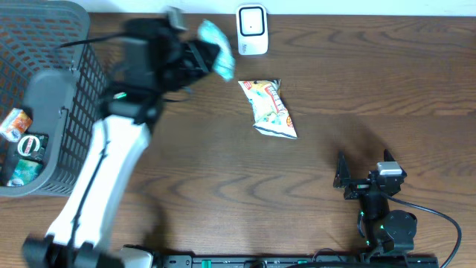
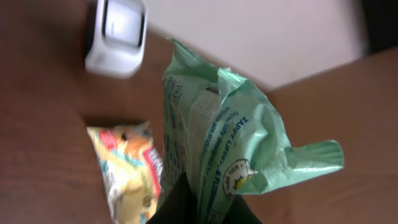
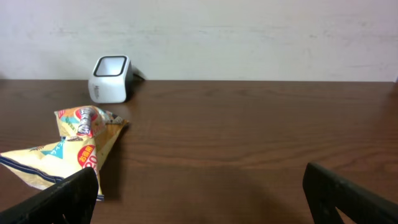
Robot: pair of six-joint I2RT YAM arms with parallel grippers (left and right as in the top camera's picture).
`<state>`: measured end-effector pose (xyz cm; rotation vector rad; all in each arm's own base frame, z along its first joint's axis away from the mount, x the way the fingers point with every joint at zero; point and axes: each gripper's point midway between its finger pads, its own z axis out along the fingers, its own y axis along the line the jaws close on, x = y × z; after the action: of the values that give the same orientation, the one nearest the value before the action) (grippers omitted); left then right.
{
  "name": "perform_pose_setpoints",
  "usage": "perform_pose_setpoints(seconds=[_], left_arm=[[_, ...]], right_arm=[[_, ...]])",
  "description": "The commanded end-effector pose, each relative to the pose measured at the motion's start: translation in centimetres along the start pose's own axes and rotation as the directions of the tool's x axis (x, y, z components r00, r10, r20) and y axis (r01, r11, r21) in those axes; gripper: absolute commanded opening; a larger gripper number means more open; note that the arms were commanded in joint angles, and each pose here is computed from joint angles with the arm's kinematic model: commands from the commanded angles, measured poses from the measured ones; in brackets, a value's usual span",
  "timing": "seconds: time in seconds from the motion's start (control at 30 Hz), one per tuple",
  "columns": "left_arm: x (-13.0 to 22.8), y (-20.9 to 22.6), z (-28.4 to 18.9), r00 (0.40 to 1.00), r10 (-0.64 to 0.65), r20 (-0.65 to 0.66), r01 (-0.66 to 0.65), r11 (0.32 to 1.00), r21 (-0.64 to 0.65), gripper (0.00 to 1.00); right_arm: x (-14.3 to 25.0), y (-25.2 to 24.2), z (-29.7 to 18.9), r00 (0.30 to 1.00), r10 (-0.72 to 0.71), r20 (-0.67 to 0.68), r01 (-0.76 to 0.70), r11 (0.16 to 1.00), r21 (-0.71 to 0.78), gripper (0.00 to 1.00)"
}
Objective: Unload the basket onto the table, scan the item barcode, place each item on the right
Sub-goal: 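Lift the green wipes pack and drop it beside the snack bag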
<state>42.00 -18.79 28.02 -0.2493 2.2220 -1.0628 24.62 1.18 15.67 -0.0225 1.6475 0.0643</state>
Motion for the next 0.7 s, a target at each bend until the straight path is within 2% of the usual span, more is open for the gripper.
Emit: perform_pose_setpoints(seconds=[0.0,0.13,0.37,0.43,0.5,0.6,0.67], left_arm=[[1.9,2.9,4.0,0.997,0.067,-0.036,-0.071,0.989,-0.131,0.07],[4.4,7.4,6.7,0.991,0.067,-0.119,-0.098,0.957,-0.275,0.08],[9.3,13.3,9.4,0.956,0.001,-0.295,-0.121,0.913,-0.389,0.08],[9.9,14.1,9.7,0.95,-0.014,-0.312,-0.119,0.907,-0.403,0.22],[10.1,14.3,9.8,0.947,-0.008,-0.322,-0.129,0.906,-0.404,0.44],[9.7,14.0,9.8,0.944,0.035,-0.328,-0.167,0.908,-0.384,0.67],[9.1,13.5,9.6,0.944,0.07,-0.324,-0.193,0.91,-0.368,0.73]], right_arm=[[0.1,-0.2,0.0,1.0,0.01,-0.003,-0.01,1.0,0.009,0.99],[0.1,-0.2,0.0,1.0,0.01,-0.003,-0.01,1.0,0.009,0.99],[0.1,-0.2,0.0,1.0,0.01,-0.003,-0.01,1.0,0.009,0.99],[0.1,-0.2,0.0,1.0,0.01,-0.003,-0.01,1.0,0.009,0.99],[0.1,-0.2,0.0,1.0,0.01,-0.003,-0.01,1.0,0.009,0.99],[0.1,-0.2,0.0,1.0,0.01,-0.003,-0.01,1.0,0.009,0.99],[0.1,-0.2,0.0,1.0,0.01,-0.003,-0.01,1.0,0.009,0.99]])
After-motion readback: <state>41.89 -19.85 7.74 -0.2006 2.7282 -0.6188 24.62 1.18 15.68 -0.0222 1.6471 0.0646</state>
